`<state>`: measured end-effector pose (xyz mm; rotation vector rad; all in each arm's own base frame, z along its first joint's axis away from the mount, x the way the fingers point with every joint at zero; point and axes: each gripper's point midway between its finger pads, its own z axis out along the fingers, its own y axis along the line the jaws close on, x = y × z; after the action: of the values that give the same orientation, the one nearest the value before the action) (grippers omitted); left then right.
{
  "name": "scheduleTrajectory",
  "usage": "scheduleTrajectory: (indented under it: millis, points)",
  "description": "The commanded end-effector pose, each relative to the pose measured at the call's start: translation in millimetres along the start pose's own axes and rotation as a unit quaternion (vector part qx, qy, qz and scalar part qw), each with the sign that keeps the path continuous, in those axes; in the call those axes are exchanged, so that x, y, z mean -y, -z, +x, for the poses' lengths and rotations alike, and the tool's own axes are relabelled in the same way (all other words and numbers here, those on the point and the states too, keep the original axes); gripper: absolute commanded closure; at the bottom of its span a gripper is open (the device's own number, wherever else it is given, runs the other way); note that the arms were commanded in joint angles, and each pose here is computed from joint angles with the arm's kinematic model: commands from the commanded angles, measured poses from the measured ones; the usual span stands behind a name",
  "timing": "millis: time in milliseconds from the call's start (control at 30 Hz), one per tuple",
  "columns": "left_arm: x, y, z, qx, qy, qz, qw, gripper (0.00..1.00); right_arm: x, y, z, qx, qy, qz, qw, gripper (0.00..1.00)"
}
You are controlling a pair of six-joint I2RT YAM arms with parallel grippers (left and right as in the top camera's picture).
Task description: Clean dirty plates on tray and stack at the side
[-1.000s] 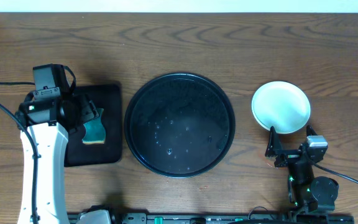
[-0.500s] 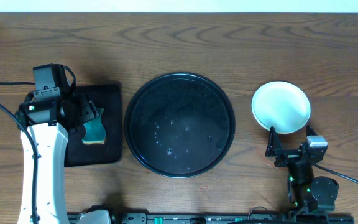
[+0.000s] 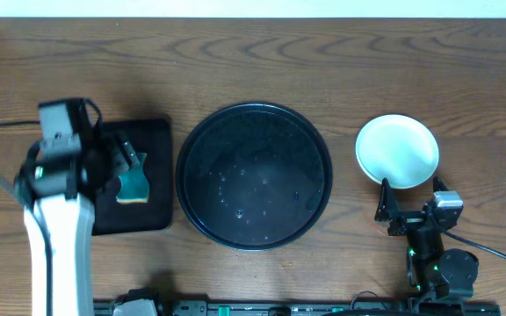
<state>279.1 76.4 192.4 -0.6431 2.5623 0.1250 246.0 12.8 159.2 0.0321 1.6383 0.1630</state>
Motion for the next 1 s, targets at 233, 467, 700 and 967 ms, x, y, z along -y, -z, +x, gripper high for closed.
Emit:
scheduleTrajectory:
  millis: [233,467,700,967]
  points:
    - [29,46,-1,0.251,-0.034,0.097,0.963,0.08,-1,0,0,0.000,0.004,0.000,1.000,0.01]
    - [51,38,25,0.375,-0.118,0.155,0.906,0.08,-1,0,0,0.000,0.004,0.000,1.000,0.01]
    - [43,8,55,0.413,-0.130,0.153,0.888,0.08,-1,0,0,0.000,0.004,0.000,1.000,0.01]
    - [38,-18,76,0.424,-0.136,0.150,0.883,0.08,-1,0,0,0.000,0.004,0.000,1.000,0.01]
